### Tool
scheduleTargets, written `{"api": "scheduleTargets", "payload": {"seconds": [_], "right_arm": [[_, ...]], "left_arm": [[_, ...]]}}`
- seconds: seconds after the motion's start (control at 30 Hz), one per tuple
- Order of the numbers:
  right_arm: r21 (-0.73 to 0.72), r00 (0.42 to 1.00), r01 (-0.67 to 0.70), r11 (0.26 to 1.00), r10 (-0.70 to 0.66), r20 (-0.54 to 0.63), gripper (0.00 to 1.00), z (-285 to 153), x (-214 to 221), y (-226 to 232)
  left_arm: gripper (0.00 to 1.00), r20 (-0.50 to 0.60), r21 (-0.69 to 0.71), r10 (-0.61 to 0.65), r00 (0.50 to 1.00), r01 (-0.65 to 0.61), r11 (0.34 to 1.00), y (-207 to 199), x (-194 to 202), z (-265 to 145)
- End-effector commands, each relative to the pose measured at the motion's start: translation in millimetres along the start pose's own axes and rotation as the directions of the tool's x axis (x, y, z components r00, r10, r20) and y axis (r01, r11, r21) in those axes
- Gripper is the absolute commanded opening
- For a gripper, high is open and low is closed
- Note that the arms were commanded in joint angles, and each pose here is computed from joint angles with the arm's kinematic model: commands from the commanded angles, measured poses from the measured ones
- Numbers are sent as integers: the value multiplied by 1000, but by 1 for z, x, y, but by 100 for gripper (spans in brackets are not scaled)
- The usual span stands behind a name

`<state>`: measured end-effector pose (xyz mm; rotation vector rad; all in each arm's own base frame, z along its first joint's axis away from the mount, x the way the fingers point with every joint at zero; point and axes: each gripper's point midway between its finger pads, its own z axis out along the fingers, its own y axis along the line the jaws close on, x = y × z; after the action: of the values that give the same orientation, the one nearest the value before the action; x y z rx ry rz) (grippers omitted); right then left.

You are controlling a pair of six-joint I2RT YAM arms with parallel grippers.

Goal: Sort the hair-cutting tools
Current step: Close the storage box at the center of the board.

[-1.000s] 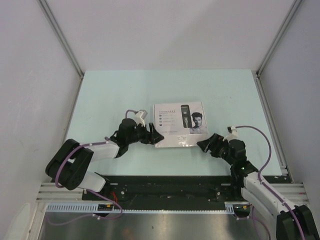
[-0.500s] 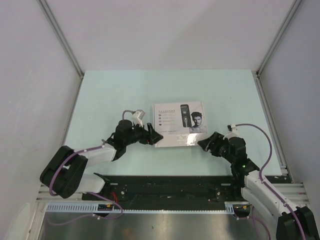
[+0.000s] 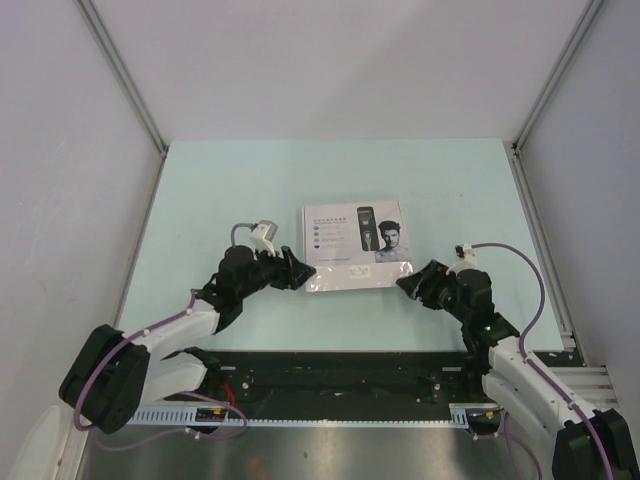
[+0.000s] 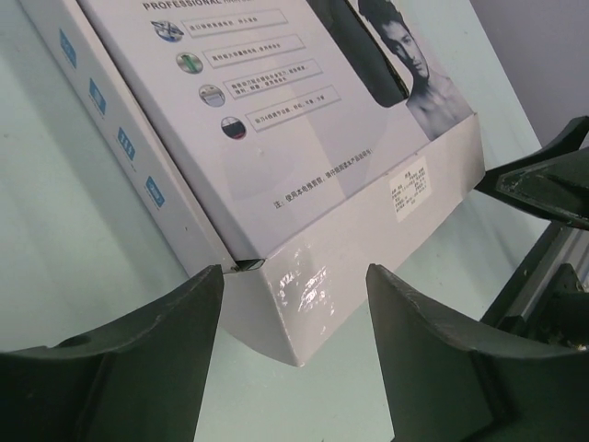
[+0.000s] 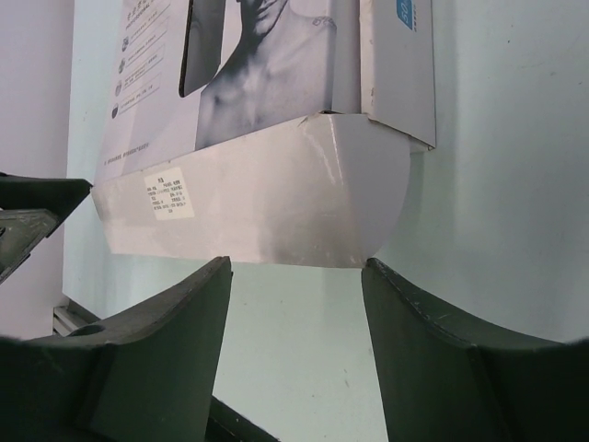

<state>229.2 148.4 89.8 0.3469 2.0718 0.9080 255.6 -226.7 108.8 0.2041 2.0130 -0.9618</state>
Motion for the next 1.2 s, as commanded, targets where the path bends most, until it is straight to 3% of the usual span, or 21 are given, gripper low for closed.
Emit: {"api": "scheduleTargets", "payload": {"seconds": [0.0,0.43,0.7,0.93,1.17], "right_arm": [[-79,998,5,997,0,68,63,0,-25,28],[-94,997,-4,996,11,80,54,-1,-34,38],[-86,998,-14,996,19,67,51,1,-32,36],[-75,998,-15,997,20,61,50,2,-30,33],[-63,998,-18,998,22,57,50,2,-29,31]], "left_arm": [[69,16,-102,29,999,-27,994,17,-1,-10],[73,-73,-50,62,995,-65,997,-3,20,-3],[56,-82,-22,47,996,-49,999,-11,23,-3],[50,-78,-24,51,996,-53,998,-12,24,-4],[49,-81,-23,54,995,-56,998,-13,24,-2]]}}
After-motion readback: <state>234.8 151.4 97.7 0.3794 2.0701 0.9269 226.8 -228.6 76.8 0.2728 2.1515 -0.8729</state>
